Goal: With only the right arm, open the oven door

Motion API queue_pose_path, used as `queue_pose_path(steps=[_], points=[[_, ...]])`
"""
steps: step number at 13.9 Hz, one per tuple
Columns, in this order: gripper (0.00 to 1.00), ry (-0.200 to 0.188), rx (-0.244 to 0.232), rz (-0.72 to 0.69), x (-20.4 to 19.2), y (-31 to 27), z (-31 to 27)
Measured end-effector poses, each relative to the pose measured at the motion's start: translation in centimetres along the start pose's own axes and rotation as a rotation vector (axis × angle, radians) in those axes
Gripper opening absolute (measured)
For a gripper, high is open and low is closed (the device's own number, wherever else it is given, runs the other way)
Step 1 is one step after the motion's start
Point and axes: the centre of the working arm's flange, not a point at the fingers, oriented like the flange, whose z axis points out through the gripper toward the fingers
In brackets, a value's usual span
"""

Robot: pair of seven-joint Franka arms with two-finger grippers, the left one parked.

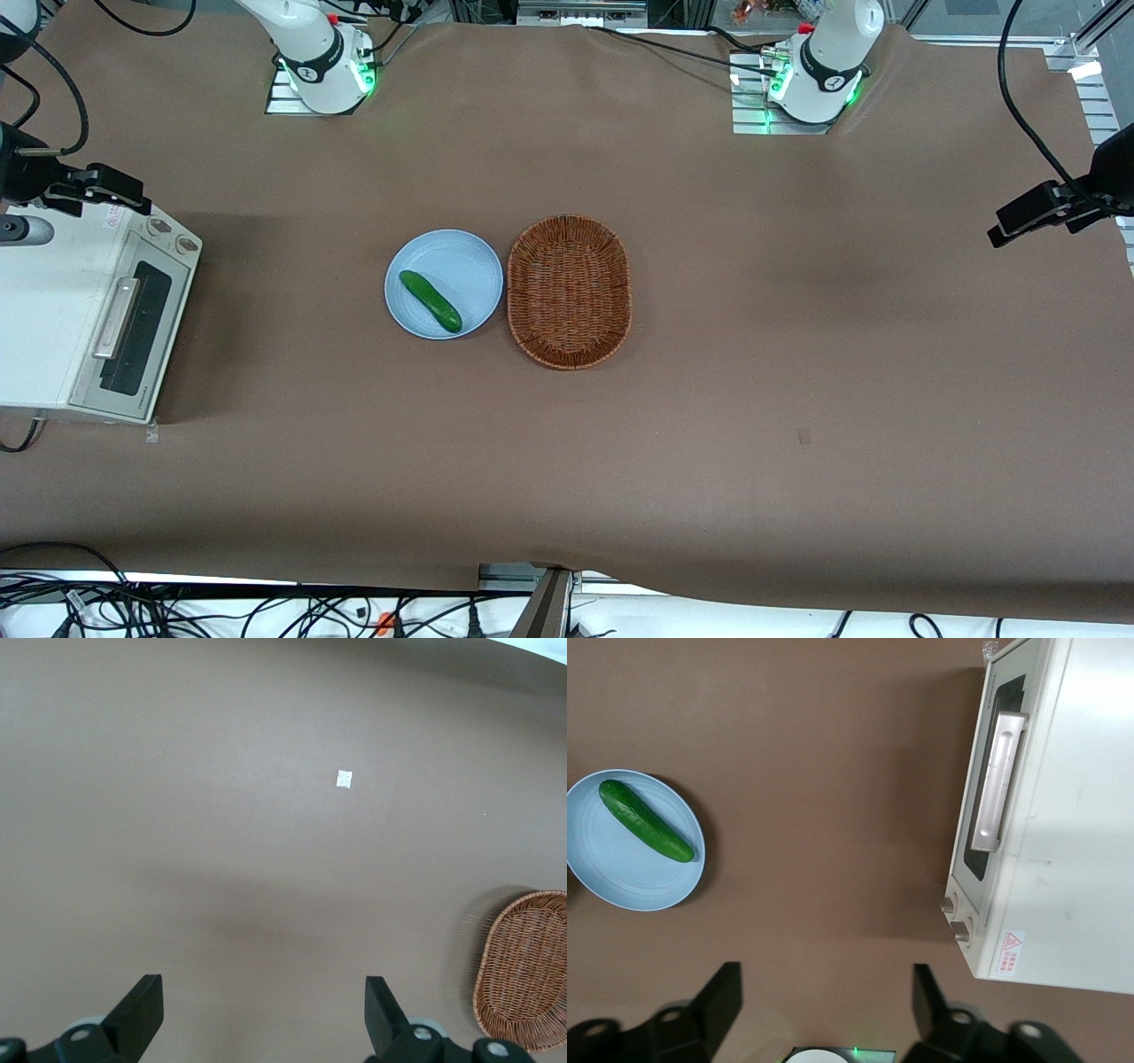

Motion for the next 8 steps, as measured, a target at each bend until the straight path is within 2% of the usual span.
queue_pose_path(steps=[4, 5, 7, 8], points=[[0.32, -0.007, -0.014, 0.000, 0.2, 0.1, 0.3], [0.23, -0.016, -0.040, -0.001, 0.3, 0.3, 0.5], [0.02, -0.045, -0.147, -0.009, 1.0, 0.8, 1.5], [0.01, -0.061, -0.210, -0.015, 1.7, 0.8, 2.4]])
